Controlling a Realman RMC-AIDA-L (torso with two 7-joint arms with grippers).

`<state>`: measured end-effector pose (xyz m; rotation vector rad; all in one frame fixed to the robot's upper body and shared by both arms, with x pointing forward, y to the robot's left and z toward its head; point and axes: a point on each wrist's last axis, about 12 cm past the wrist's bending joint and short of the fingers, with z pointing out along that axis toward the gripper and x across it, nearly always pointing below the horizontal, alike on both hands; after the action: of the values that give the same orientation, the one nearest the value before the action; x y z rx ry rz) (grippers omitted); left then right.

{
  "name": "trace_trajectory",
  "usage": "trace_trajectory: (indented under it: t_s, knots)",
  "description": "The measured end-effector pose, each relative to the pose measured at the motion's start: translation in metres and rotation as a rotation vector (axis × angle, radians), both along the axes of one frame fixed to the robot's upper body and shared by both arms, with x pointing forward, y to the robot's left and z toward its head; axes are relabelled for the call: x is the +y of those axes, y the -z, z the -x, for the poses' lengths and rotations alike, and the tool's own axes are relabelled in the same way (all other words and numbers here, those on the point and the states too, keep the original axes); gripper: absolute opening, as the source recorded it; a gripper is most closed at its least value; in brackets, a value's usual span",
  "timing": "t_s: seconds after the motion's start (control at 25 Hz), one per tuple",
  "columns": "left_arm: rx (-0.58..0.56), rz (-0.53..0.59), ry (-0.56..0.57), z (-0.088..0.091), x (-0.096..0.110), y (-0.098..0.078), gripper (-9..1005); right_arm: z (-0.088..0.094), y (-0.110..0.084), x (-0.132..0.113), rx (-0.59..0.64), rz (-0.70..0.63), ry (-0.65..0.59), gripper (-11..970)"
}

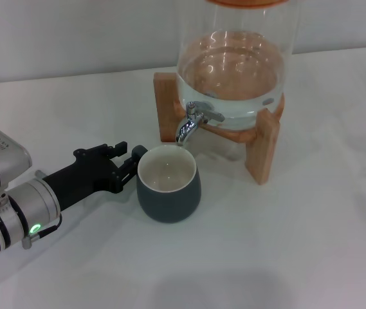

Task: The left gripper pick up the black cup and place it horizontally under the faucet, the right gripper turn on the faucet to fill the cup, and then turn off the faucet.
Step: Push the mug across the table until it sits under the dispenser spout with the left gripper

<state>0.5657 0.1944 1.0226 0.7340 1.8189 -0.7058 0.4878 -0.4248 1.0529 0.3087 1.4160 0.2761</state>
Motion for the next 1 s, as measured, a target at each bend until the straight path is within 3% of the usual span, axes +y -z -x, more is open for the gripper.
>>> trace_trajectory:
  t_s: [1.0]
  knots:
    - [-0.005, -0.007, 0.015, -0.0011, -0.0033, -0.0009, 386, -0.002, 0.0, 0.0001, 0.005, 0.004, 0.004, 808]
